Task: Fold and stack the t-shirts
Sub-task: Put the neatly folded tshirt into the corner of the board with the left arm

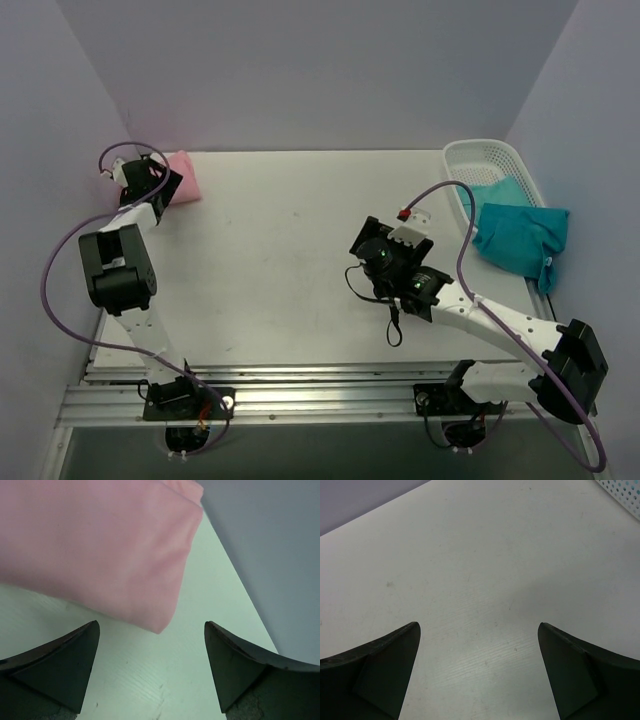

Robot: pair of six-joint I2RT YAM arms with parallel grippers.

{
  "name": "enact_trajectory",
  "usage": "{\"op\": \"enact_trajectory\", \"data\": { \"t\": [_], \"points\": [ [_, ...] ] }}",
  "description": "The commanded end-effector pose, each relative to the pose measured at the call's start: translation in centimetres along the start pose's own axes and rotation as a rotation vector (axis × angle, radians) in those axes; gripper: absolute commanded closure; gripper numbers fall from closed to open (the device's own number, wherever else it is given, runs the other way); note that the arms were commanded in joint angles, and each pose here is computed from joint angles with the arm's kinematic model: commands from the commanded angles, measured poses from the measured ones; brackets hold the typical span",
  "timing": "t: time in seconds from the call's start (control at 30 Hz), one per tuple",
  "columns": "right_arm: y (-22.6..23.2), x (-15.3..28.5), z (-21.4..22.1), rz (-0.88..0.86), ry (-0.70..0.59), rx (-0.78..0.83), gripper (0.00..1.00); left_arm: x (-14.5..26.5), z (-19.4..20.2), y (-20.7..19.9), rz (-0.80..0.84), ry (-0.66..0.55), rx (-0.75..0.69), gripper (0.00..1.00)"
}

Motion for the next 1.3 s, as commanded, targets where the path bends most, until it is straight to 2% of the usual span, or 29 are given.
{"op": "enact_trajectory", "data": {
  "t": [0.0,0.1,0.17,0.2,0.3,0.33,0.53,0.67,0.9,1.27],
  "points": [
    [0.0,0.5,-0.5,-0.008,-0.019,-0.024,0.00,6.7,-5.7,-4.9,0.125,-0.127,-0.109,0.06],
    [0.4,0.8,-0.5,-0.027,-0.009,-0.028,0.00,12.2,-7.7,-6.1,0.083,-0.163,-0.167,0.06],
    [0.6,0.9,-0.5,-0.036,-0.003,-0.029,0.00,14.2,-6.5,-5.6,0.027,-0.150,-0.220,0.06],
    [0.9,1.1,-0.4,-0.046,0.001,-0.029,0.00,16.6,-7.3,-5.7,0.001,-0.212,-0.255,0.06],
    [1.4,1.4,-0.2,-0.065,0.015,-0.024,0.00,18.8,-5.0,-2.8,-0.090,-0.187,-0.297,0.06],
    [1.6,1.6,-0.1,-0.075,0.019,-0.019,0.00,20.5,-5.1,-2.7,-0.085,-0.205,-0.296,0.06],
    [2.9,2.7,0.6,-0.119,0.098,0.056,0.00,24.4,-0.7,0.8,-0.189,-0.193,-0.359,0.06],
    [3.9,3.6,0.0,-0.147,0.135,0.102,0.00,25.2,-0.1,1.5,-0.212,-0.182,-0.383,0.06],
    [3.3,3.5,-0.7,-0.123,0.096,0.116,0.00,25.7,-1.3,1.0,-0.251,-0.243,-0.387,0.06],
    [4.6,2.0,1.6,-0.097,0.119,0.207,0.00,24.6,-1.4,2.2,-0.401,-0.245,-0.418,0.06]
  ]
}}
Point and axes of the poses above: each gripper's point midway between its finger pads, its own x axis back along the fingers, its own y axis along the line the jaws close on, z = x × y, the point moved 7 cm from there along x, back along the fingers, and after that the axes turned 5 degrees about -x, right-handed, at the moved point
